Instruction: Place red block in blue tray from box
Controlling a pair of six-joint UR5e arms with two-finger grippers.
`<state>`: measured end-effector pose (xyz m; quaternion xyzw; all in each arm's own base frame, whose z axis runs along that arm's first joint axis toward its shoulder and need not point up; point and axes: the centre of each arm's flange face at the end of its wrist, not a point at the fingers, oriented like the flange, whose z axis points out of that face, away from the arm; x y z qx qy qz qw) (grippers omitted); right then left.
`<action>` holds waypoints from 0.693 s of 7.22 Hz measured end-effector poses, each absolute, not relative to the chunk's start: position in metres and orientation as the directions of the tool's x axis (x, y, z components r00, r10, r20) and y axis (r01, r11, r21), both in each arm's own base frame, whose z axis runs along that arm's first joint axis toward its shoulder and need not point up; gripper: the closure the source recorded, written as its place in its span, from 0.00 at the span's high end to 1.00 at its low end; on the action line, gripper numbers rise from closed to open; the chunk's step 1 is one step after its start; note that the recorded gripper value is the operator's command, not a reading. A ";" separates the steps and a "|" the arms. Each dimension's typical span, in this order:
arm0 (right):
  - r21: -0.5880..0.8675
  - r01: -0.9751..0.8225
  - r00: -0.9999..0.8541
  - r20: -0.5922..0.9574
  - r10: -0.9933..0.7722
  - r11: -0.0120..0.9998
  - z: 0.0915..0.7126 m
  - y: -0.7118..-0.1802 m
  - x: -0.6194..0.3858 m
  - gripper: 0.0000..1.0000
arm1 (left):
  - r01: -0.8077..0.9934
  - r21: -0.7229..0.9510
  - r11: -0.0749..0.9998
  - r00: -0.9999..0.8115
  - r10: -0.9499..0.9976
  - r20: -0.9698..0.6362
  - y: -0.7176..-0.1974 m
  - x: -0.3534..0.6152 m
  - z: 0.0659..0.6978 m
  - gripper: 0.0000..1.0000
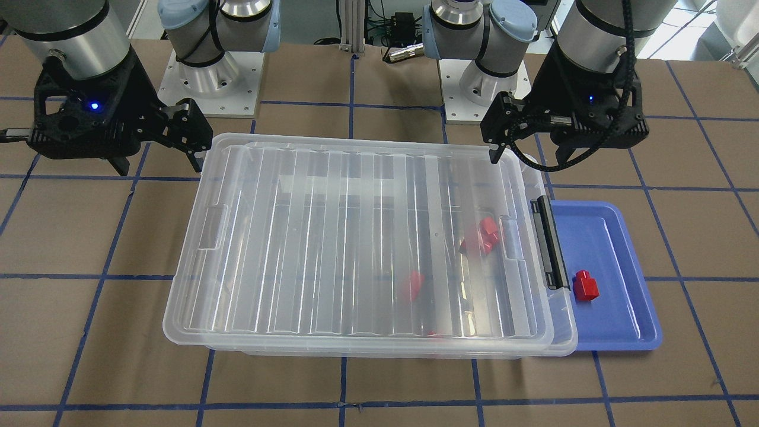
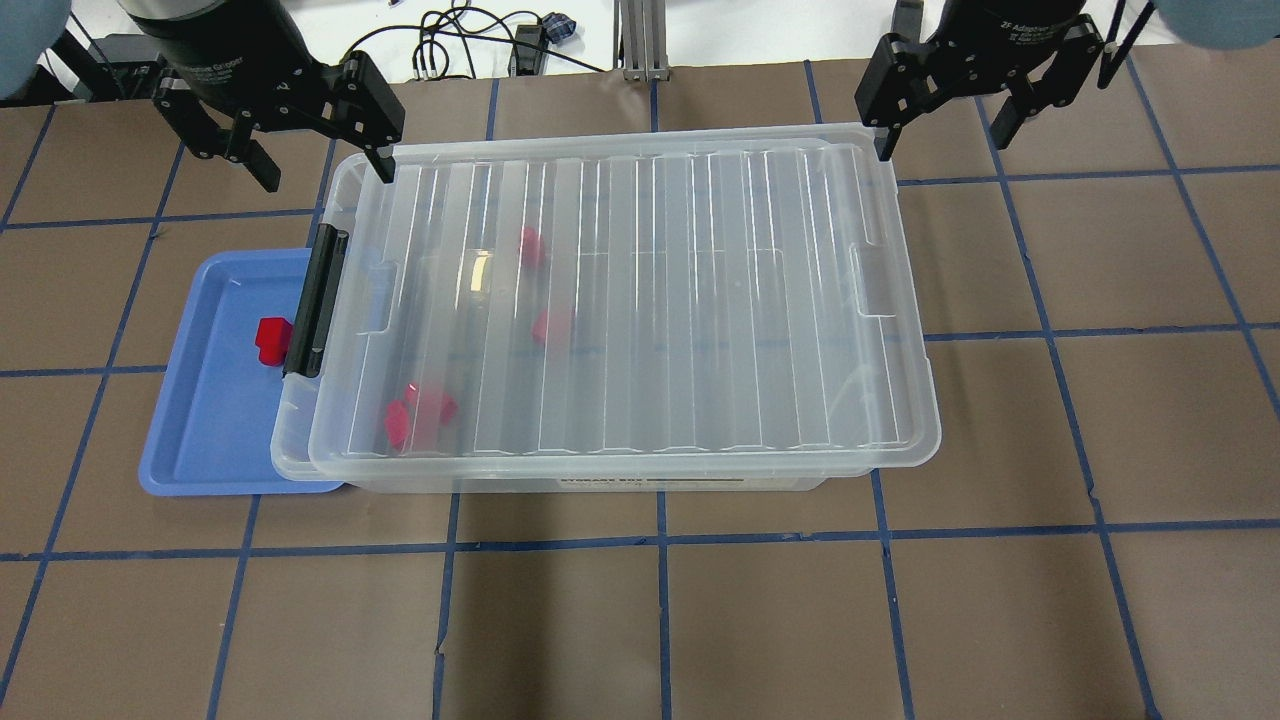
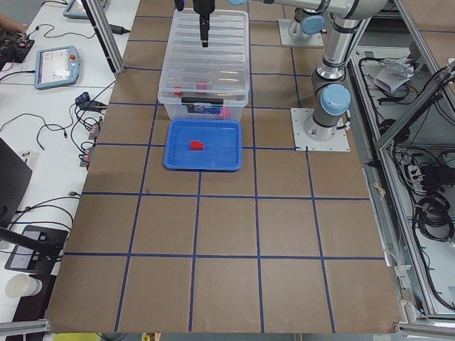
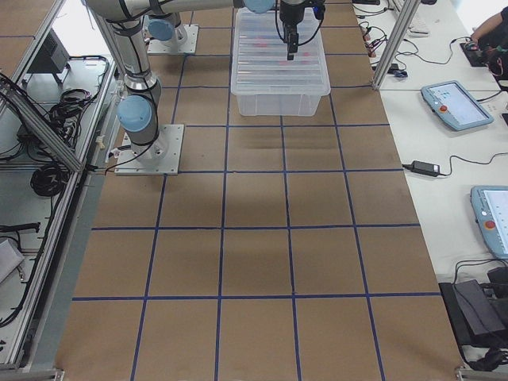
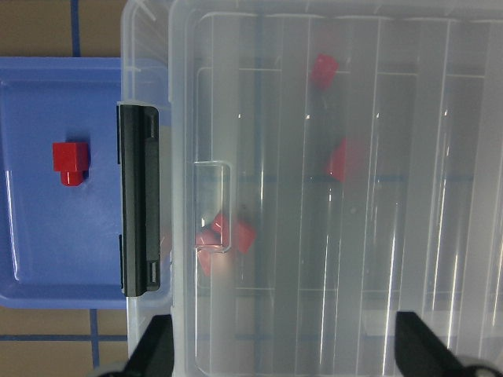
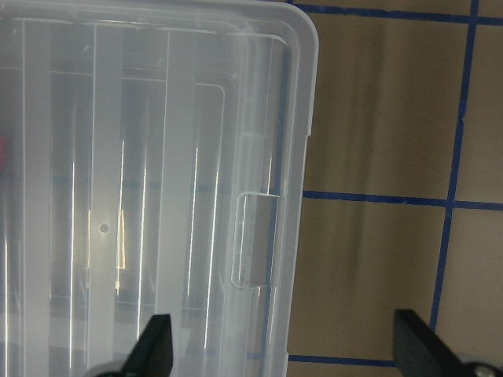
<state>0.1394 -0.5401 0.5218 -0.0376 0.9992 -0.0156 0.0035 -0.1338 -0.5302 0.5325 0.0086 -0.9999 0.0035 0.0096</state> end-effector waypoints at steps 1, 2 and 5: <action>-0.031 -0.074 -0.997 -0.006 -0.075 0.997 0.522 -0.540 0.139 1.00 | -0.018 -0.006 1.000 -1.000 -0.018 0.018 -0.530 -0.134 0.532 1.00; -0.033 -0.074 -0.997 -0.006 -0.074 0.997 0.522 -0.540 0.139 1.00 | -0.018 -0.004 1.000 -1.000 -0.018 0.014 -0.530 -0.133 0.532 1.00; -0.034 -0.075 -0.997 -0.006 -0.075 0.997 0.522 -0.540 0.139 1.00 | -0.019 -0.001 1.000 -1.000 -0.019 0.015 -0.530 -0.133 0.532 1.00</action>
